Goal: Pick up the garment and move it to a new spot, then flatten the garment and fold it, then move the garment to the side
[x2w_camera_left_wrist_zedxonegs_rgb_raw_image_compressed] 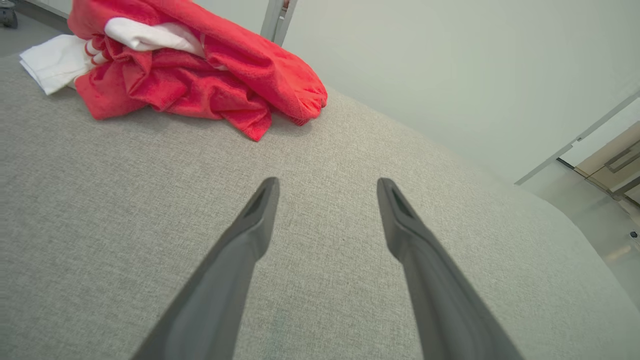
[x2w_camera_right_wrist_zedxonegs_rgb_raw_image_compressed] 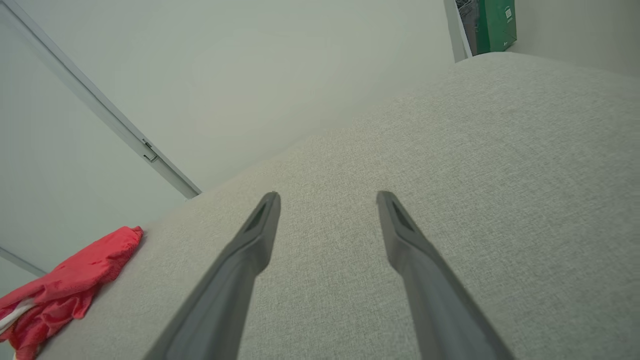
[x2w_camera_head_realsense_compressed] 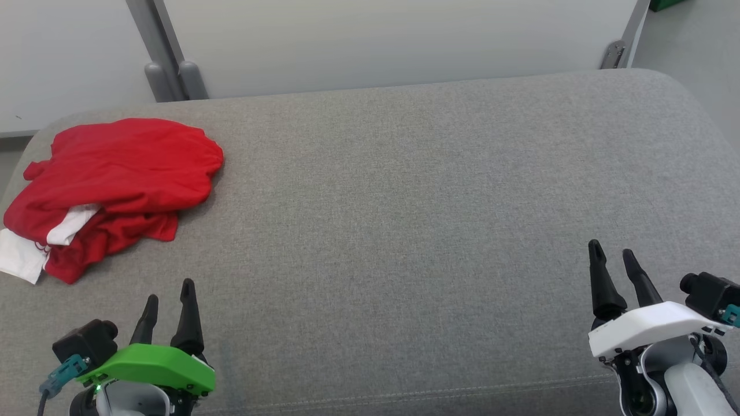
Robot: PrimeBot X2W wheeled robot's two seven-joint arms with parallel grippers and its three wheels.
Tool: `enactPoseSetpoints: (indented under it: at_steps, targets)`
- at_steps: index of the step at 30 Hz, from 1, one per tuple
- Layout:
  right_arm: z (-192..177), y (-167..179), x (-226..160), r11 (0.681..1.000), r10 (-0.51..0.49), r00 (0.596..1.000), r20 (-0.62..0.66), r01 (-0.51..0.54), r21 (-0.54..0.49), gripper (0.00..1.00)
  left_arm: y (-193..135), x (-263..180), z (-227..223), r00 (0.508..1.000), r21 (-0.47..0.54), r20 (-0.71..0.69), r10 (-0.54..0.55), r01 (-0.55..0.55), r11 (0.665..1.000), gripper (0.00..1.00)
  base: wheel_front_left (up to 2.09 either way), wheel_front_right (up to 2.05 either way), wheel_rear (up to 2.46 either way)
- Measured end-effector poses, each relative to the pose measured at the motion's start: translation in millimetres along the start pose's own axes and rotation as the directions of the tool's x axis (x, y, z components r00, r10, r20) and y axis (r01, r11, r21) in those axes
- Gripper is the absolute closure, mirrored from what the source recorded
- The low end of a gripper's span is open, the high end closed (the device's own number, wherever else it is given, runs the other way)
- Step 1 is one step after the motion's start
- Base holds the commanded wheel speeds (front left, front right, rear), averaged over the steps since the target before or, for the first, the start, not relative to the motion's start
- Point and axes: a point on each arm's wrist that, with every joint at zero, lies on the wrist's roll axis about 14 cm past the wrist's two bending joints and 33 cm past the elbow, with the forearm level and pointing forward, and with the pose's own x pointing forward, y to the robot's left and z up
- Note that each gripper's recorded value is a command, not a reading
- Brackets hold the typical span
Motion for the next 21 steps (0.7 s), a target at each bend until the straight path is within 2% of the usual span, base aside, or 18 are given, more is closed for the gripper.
enactPoseSetpoints:
  at_steps: [11,21]
  targets:
    - [1.8,7.5,-3.8,0.986,0.026,0.999,0.032,-0.020,-0.163,0.00,-9.0,-0.4,5.7,0.999,0.159,0.042,-0.029,0.022,0.987,0.00,0.00,0.00,0.00]
    - [7.5,14.5,-7.8,0.947,0.063,0.995,0.073,-0.037,-0.319,0.00,-23.5,0.2,11.5,0.993,0.308,0.086,-0.085,0.055,0.950,0.00,0.00,0.00,0.00]
